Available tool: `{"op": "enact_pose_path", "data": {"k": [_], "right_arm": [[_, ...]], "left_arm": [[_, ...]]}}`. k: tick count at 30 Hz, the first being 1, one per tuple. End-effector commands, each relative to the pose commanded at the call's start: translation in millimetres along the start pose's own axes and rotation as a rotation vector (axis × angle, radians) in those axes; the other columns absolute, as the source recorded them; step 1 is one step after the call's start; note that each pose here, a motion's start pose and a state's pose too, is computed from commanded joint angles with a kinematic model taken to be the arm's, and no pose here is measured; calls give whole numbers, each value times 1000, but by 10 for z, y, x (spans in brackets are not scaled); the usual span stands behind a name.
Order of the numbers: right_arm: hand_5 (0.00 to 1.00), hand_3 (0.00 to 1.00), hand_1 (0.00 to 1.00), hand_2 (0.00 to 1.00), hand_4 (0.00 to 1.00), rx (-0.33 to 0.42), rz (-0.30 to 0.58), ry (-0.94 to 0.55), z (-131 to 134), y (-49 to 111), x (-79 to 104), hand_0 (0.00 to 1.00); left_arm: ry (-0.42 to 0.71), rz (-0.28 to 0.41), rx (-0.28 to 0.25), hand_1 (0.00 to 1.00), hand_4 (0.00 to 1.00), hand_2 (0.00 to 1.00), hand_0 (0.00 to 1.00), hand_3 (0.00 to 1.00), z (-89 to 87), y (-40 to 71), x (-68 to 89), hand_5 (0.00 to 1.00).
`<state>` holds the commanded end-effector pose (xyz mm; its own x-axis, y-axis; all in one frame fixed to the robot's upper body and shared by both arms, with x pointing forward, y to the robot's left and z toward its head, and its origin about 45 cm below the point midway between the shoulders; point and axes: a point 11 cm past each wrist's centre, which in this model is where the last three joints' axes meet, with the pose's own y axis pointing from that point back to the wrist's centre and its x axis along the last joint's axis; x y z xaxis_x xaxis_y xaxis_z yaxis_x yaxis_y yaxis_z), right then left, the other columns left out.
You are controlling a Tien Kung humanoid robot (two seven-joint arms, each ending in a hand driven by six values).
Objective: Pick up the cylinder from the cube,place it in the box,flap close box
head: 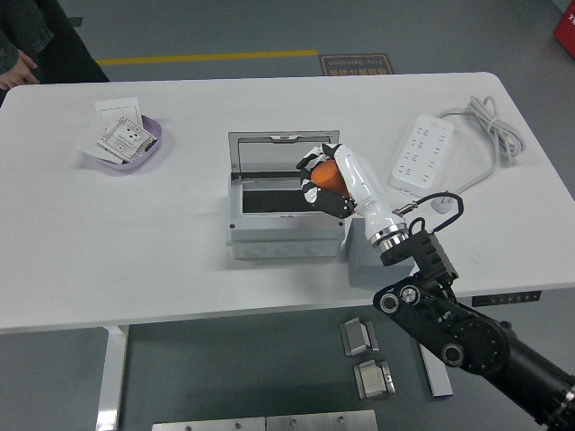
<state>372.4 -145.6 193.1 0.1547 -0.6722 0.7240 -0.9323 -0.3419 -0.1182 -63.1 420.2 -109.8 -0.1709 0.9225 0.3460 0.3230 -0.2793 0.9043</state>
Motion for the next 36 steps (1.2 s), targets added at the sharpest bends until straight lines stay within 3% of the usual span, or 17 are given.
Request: {"op": "enact_pose_path", "data": {"k": [12, 23, 34, 36], "right_arm": [[2, 308, 162, 273, 2, 93, -134, 171, -333, -336, -285, 118], [2, 310, 165, 273, 2, 71, -249, 333, -153, -494, -375, 120], [2, 318, 174, 279, 2, 66, -304, 352, -84, -535, -380, 125], [2, 372, 224, 308, 2, 72, -306, 353, -93, -540, -382, 179]], "left_arm": [[0, 6, 7, 653, 705, 560, 646, 672, 15, 7, 45, 343], [-7, 6, -9, 654, 704, 560, 646, 671, 81, 24, 40, 342], [-12, 9, -11, 654, 704, 561, 646, 671, 96, 28, 45, 343], [-13, 11, -7, 654, 703, 560, 646, 671, 87, 26, 53, 342]]}}
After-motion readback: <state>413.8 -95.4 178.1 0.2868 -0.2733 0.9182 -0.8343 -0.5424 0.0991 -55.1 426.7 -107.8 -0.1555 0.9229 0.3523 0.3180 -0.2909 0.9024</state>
